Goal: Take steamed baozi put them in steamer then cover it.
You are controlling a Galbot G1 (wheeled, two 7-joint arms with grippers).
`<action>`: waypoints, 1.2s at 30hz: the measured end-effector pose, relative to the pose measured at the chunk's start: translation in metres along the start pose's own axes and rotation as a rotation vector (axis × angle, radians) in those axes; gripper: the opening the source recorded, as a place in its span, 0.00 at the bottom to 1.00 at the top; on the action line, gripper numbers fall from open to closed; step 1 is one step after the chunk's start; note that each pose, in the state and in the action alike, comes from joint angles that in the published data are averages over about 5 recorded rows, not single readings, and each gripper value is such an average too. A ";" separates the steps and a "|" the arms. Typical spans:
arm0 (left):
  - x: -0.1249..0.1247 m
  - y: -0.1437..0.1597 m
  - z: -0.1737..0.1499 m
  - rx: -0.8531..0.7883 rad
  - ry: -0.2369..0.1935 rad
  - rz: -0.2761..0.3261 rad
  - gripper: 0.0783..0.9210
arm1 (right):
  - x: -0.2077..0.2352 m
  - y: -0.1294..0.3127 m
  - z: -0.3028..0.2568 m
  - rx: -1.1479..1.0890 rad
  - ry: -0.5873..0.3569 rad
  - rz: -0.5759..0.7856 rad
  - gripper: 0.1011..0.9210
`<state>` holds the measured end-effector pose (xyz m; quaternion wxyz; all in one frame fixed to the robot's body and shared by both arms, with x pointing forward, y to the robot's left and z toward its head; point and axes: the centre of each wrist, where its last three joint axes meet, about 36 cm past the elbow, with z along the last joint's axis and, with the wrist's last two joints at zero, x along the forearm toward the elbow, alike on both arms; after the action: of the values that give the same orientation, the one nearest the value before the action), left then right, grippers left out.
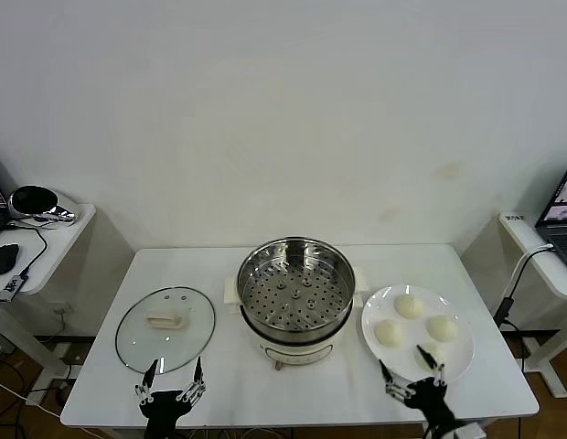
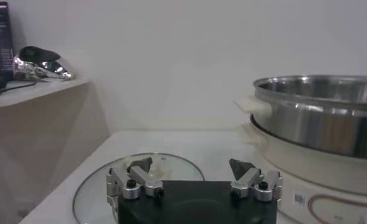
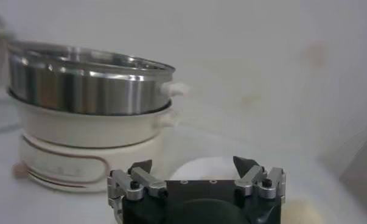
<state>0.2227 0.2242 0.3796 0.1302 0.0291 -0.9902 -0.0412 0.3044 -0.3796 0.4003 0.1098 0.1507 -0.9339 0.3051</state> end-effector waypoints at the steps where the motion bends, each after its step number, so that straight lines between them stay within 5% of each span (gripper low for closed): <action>1: 0.000 0.000 -0.001 -0.004 0.000 0.001 0.88 | -0.002 -0.006 -0.001 0.025 0.006 -0.008 0.88; 18: 0.001 0.011 -0.012 -0.077 0.013 -0.008 0.88 | -0.103 -0.162 -0.053 0.591 0.211 -0.359 0.88; 36: 0.003 0.019 -0.012 -0.122 0.020 -0.038 0.88 | -0.228 -0.189 -0.081 0.714 0.390 -0.744 0.88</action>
<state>0.2225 0.2424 0.3934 0.1406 0.0403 -0.9838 -0.1036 0.5919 -0.4268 0.4979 0.3233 0.4391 -0.6183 0.5659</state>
